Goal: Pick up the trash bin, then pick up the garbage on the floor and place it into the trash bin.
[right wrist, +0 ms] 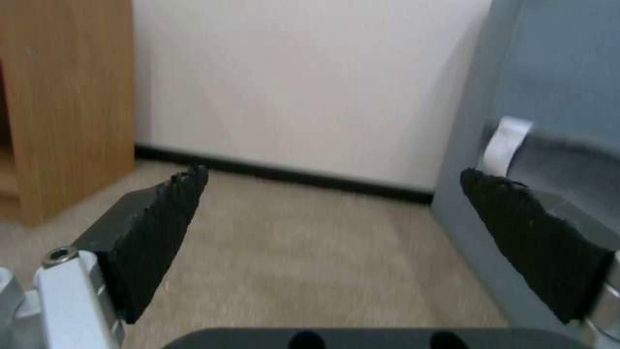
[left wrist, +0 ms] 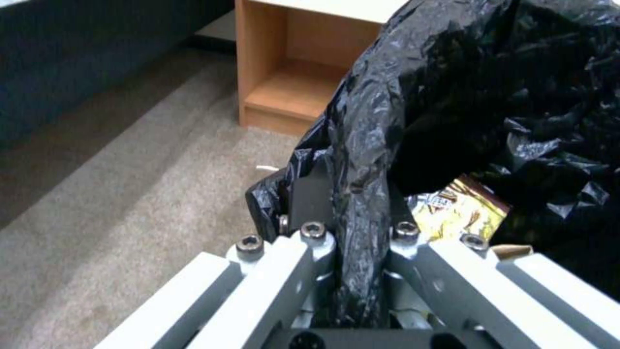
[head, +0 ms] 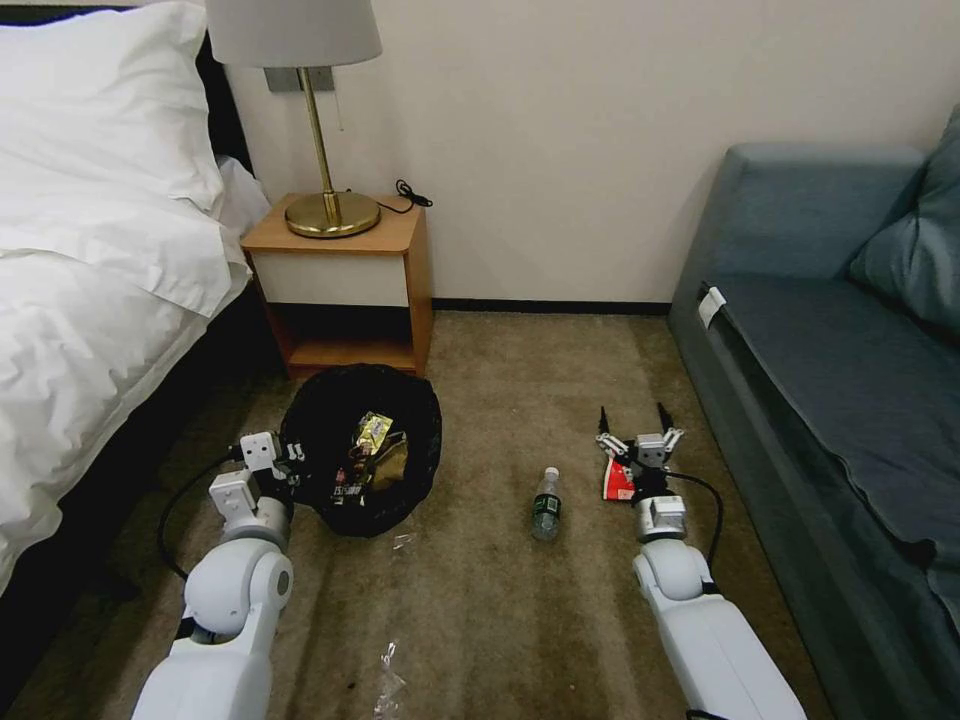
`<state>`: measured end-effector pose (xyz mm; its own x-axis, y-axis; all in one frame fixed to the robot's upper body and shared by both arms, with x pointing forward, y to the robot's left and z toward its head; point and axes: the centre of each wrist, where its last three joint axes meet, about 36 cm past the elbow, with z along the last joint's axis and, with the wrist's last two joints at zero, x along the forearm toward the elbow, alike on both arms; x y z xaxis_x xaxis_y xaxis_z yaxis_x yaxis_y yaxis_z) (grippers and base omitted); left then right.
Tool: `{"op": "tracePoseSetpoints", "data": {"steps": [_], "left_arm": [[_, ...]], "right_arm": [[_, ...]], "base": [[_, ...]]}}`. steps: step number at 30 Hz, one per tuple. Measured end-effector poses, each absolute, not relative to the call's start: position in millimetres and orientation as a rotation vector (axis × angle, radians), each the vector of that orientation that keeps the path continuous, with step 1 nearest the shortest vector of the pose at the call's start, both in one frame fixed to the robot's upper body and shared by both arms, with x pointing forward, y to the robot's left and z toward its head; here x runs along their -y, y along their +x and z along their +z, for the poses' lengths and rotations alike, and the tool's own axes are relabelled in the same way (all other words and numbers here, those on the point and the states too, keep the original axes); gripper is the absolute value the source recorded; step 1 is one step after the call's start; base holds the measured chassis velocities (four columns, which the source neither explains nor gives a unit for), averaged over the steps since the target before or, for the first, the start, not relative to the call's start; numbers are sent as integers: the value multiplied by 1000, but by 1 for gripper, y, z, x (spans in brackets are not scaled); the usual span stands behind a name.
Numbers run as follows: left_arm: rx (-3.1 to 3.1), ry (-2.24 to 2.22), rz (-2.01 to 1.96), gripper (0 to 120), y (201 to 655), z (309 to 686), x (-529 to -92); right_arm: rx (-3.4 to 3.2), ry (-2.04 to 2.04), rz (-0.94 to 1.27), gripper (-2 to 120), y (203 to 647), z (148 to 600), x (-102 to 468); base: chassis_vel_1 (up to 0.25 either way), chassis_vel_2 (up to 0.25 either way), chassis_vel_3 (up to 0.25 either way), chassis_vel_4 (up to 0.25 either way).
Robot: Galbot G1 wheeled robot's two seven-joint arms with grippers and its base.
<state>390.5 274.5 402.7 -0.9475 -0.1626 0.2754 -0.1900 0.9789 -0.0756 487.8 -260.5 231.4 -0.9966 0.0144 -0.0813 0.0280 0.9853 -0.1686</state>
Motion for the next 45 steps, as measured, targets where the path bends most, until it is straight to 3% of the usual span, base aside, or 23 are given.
{"op": "tracePoseSetpoints", "data": {"steps": [19, 29, 45], "left_arm": [[2793, 237, 67, 3, 383, 381, -260], [2772, 223, 60, 3, 376, 373, -247], [2807, 241, 42, 3, 359, 391, -259]], "right_arm": [[-3371, 49, -130, 100, 565, 247, 246], [-3513, 87, -177, 100, 570, 233, 262], [-3725, 84, -153, 100, 586, 215, 267]], "base": [[0, 0, 0, 0], [0, 0, 0, 0], [0, 0, 0, 0]]}}
